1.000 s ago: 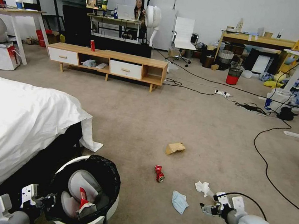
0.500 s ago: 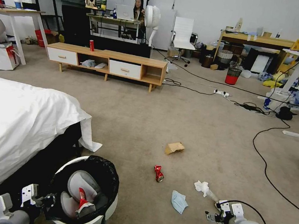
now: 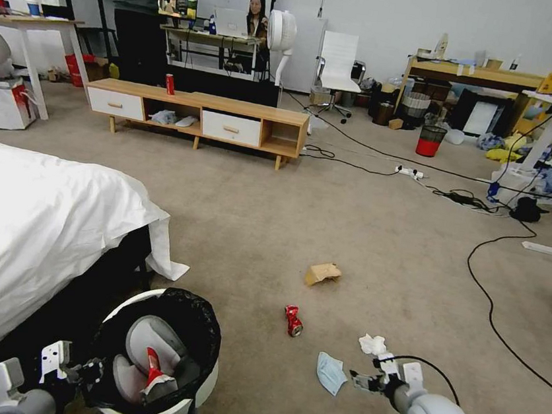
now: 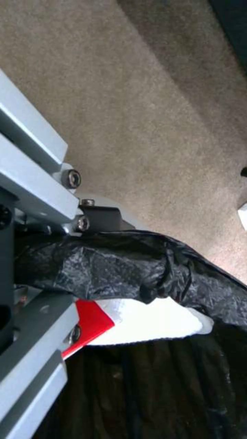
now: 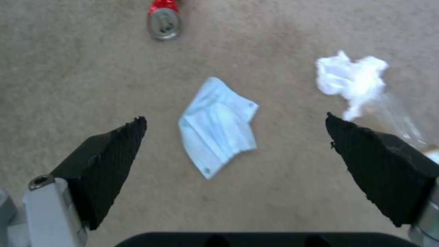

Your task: Pick up the trash bin, then pick up the garbage from the floor and place it into the trash bin.

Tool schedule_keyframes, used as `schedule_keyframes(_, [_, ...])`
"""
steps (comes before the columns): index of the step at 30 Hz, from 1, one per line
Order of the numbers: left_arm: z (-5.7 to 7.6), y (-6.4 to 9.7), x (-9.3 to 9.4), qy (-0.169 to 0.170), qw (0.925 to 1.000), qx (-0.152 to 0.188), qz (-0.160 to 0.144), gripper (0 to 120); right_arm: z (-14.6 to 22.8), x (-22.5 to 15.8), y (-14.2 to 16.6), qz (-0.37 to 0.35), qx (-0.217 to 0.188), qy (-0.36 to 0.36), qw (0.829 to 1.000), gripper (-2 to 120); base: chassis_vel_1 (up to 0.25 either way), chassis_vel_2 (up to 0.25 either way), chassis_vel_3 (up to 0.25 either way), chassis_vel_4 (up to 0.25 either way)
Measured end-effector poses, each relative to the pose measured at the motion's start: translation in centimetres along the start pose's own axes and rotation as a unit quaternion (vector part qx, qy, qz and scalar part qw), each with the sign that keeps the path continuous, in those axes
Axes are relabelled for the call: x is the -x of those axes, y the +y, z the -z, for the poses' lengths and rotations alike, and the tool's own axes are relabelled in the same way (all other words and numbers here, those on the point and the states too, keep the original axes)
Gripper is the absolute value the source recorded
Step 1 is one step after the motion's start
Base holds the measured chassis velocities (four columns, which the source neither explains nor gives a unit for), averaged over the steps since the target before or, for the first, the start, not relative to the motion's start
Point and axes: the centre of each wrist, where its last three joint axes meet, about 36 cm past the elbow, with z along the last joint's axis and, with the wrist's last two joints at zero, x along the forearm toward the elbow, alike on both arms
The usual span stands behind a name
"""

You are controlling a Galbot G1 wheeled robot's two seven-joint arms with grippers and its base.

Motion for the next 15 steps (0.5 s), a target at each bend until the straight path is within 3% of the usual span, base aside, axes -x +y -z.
schedule_keyframes(15, [-0.3,0.3,-0.1,0.005,1.0000,-0.002,0.005,1,-3.5,6.1,4.4,0.024,0.036,0.043,0.998,100,0.000,0.000,0.000,0.000])
